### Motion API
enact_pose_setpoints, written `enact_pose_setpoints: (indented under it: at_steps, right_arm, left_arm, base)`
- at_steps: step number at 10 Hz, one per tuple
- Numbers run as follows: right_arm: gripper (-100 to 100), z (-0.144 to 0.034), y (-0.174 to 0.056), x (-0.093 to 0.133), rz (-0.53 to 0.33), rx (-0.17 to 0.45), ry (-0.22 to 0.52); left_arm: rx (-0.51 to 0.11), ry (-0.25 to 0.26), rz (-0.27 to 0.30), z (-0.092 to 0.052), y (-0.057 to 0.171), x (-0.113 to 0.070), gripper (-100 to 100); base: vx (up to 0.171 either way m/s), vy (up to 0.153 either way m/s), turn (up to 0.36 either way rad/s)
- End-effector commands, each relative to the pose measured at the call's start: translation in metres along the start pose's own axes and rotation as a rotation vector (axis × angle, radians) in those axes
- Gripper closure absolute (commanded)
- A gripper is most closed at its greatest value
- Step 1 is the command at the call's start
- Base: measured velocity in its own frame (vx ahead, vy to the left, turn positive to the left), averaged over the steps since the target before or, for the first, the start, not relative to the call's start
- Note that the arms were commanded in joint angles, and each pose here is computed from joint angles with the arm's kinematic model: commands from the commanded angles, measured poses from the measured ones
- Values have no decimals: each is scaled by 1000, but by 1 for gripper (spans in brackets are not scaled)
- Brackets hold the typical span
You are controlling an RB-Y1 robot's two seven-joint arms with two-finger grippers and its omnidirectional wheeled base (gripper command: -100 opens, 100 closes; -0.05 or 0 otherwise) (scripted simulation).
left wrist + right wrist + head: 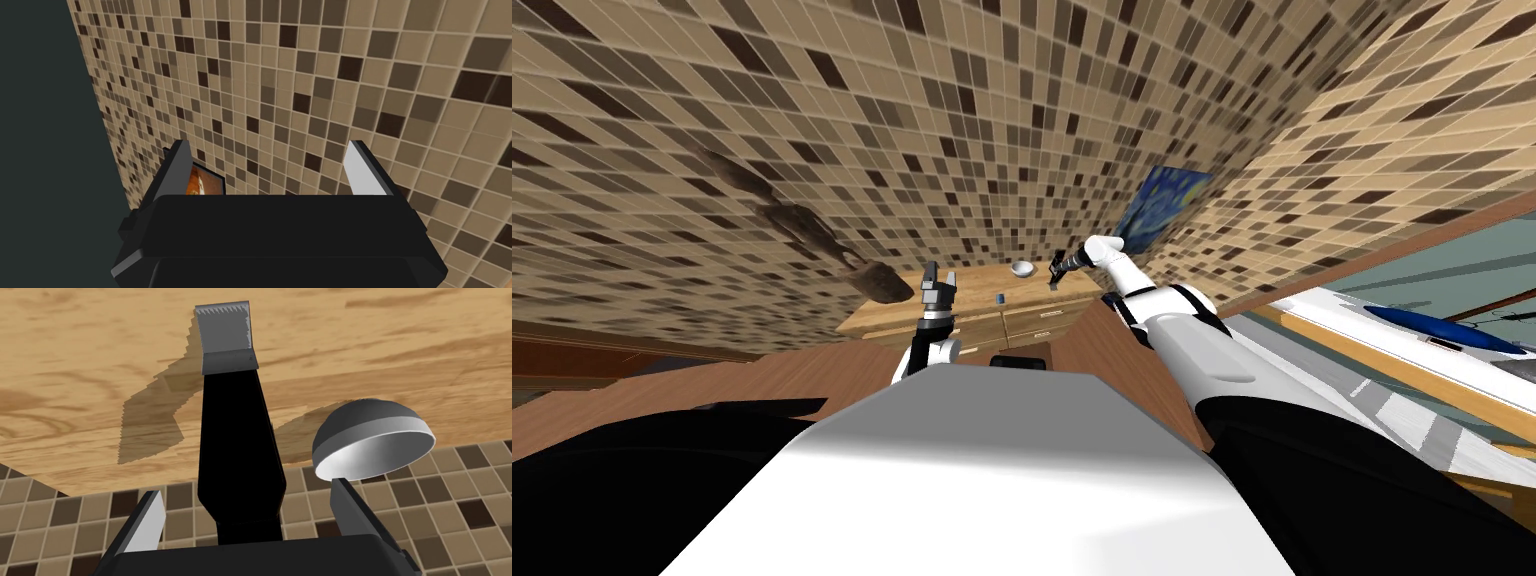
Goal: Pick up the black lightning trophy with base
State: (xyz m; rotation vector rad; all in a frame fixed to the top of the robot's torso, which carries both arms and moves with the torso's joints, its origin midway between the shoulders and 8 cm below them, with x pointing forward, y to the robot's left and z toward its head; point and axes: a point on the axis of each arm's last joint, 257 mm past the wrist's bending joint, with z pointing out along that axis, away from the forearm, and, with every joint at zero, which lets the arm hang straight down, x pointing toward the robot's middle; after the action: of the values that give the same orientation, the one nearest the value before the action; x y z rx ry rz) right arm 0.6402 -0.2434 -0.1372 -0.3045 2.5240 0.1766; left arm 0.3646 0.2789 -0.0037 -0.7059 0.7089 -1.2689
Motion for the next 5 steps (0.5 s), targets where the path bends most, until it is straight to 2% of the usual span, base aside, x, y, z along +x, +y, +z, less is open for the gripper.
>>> enact_pose_setpoints:
  at_steps: [1, 3, 4, 5]
  right_arm:
    - [-100, -4, -5, 0, 17, 17, -1]
    - [-100, -11, -21, -3, 59, 51, 1]
    - [-100, -8, -17, -2, 44, 41, 0]
    - [0, -9, -18, -2, 48, 43, 0]
  left_arm:
    - [0, 0, 0, 0, 0, 0, 0]
    - [0, 0, 0, 0, 0, 0, 0]
    - [0, 0, 0, 0, 0, 0, 0]
    - [0, 0, 0, 0, 0, 0, 0]
  base:
    - [89, 26, 39]
    - [82, 28, 118]
    - [53, 14, 36]
    - [8, 3, -6]
